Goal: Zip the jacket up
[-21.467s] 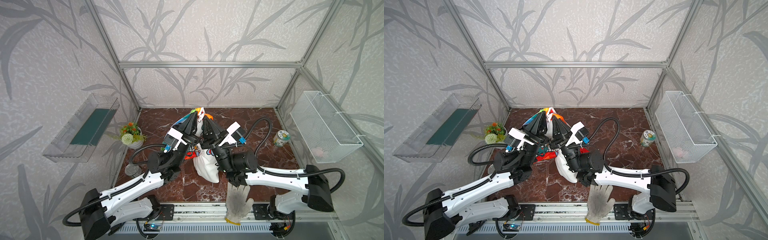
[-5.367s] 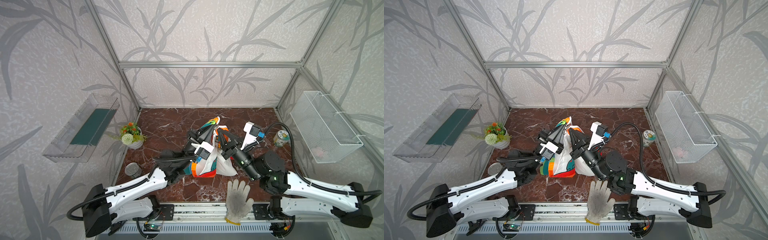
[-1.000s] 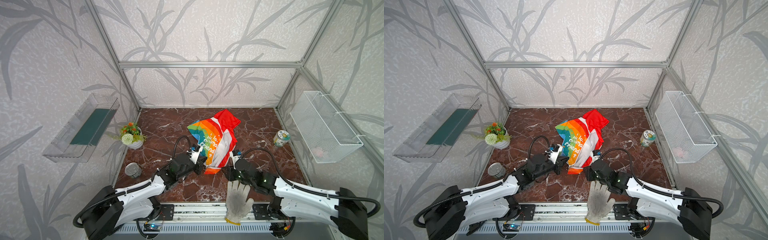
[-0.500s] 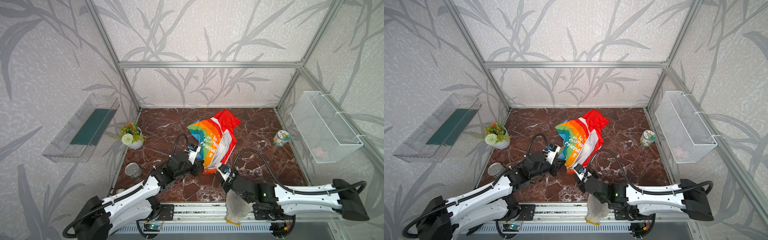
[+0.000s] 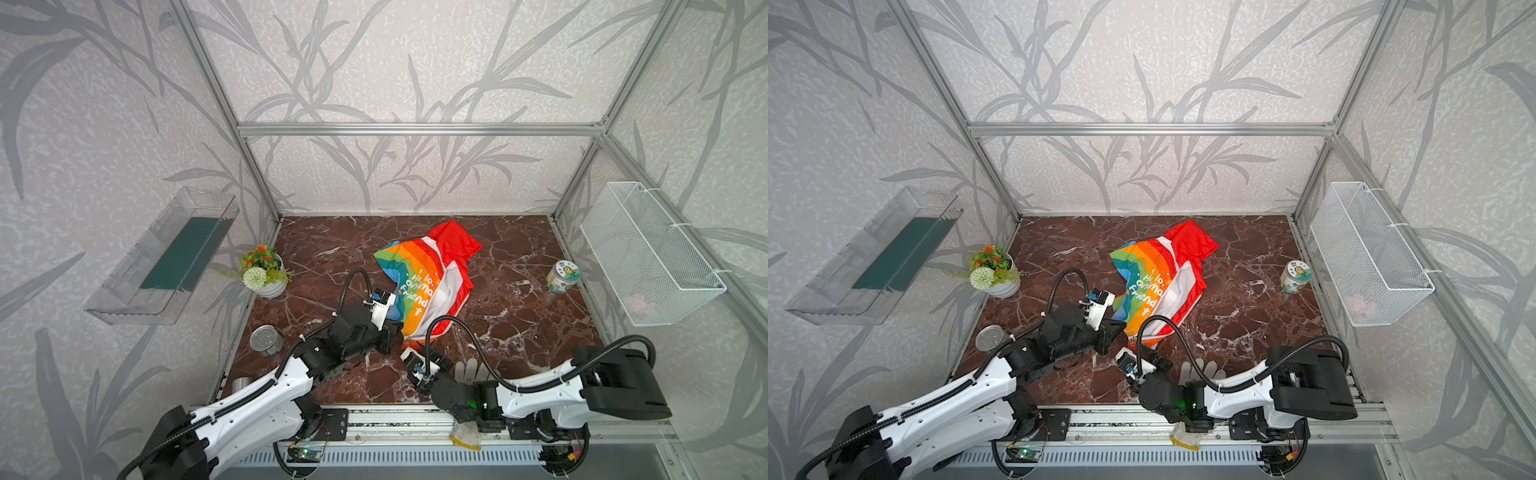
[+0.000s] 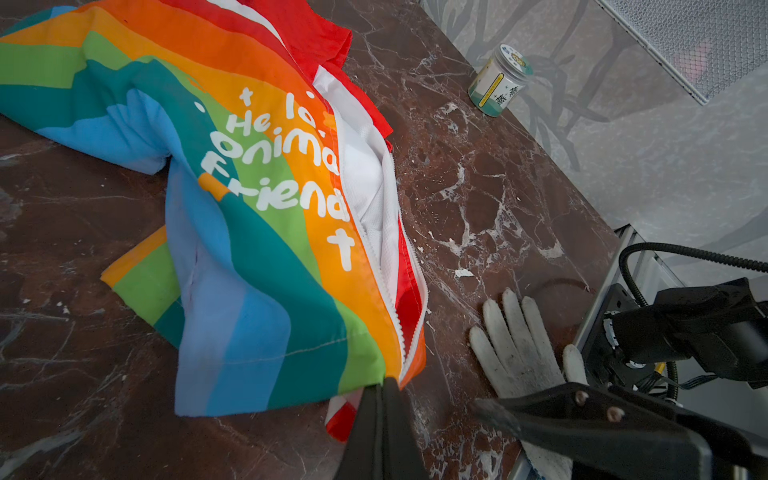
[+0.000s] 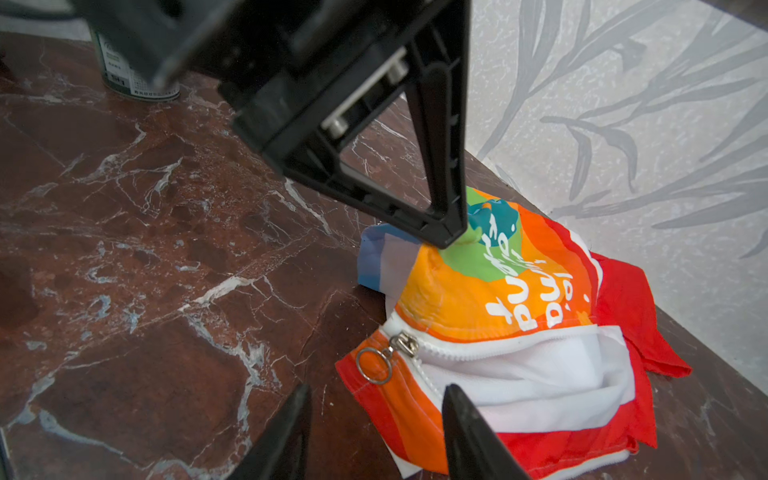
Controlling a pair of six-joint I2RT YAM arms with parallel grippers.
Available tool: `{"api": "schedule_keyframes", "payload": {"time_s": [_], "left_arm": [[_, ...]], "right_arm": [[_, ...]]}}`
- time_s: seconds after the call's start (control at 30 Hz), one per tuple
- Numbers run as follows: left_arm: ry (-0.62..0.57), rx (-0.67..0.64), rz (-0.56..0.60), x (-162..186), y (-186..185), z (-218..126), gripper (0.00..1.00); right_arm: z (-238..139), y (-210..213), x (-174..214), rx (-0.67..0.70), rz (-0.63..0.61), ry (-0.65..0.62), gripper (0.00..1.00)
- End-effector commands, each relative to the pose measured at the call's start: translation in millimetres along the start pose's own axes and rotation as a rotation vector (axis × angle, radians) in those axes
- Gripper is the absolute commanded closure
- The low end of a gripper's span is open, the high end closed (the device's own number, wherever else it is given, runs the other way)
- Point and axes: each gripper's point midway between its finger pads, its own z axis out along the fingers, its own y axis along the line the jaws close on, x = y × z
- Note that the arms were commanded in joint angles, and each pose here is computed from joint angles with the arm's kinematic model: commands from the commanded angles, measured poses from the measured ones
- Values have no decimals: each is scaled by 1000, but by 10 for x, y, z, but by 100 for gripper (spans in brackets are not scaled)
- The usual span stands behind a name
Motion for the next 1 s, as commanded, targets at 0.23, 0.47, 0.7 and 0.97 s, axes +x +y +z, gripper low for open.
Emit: {"api": "schedule_keyframes", "payload": {"time_s": [0.23, 0.47, 0.7, 0.97], "left_arm": [[-12, -5, -27, -2, 18, -30, 100], [-13, -8, -29, 7, 27, -36, 100], [-14, -3, -34, 10, 19, -43, 100], [15, -19, -61, 69, 53, -23, 100]], "right_arm": [[207, -60, 79, 16, 208, 17, 46], [312, -55, 129, 15, 243, 23, 46], [387, -45, 72, 0, 297, -8, 48], [469, -178, 171, 39, 318, -8, 49]]}}
